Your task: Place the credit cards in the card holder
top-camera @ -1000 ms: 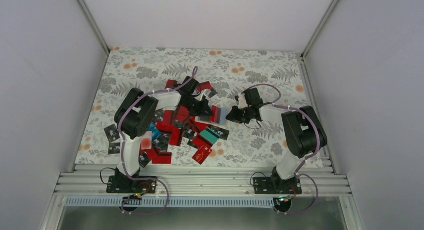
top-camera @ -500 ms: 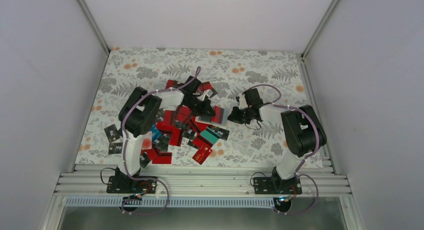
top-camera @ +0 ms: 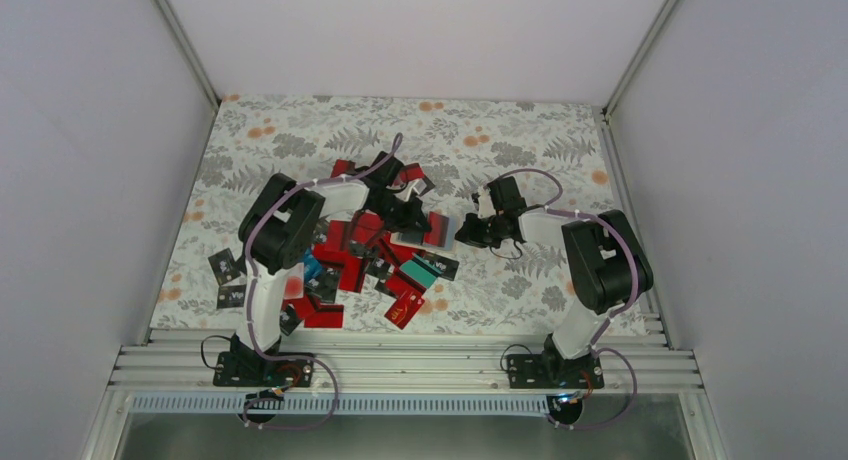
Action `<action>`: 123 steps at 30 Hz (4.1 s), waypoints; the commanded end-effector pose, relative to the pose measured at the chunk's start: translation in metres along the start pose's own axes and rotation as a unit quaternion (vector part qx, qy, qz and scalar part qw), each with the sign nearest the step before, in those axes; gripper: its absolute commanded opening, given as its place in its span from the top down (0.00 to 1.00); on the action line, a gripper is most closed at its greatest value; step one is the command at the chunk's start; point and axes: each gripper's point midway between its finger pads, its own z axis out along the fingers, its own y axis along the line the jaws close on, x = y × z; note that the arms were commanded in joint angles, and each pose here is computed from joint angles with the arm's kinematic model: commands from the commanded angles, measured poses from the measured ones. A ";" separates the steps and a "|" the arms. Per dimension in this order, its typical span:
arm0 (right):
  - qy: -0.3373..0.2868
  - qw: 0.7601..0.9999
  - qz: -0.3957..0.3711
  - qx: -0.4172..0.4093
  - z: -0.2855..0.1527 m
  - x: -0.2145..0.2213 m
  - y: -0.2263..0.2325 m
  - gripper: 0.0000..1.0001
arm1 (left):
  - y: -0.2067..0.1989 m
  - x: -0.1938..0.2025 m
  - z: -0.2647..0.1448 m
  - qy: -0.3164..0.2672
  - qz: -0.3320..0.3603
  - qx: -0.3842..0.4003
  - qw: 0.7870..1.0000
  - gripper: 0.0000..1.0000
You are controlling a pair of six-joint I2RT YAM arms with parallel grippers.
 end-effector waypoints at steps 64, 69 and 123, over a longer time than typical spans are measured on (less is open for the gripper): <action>-0.023 0.999 -0.021 -0.028 -0.017 -0.015 0.021 0.96 | -0.028 0.004 0.008 -0.009 0.010 -0.078 0.997 0.33; -0.039 0.998 -0.032 -0.039 -0.029 -0.022 0.033 0.96 | -0.029 0.004 0.007 -0.009 0.018 -0.090 0.996 0.33; 0.008 0.996 0.019 -0.090 -0.014 -0.004 0.039 0.52 | 0.007 0.000 -0.009 -0.079 0.148 -0.236 0.957 0.98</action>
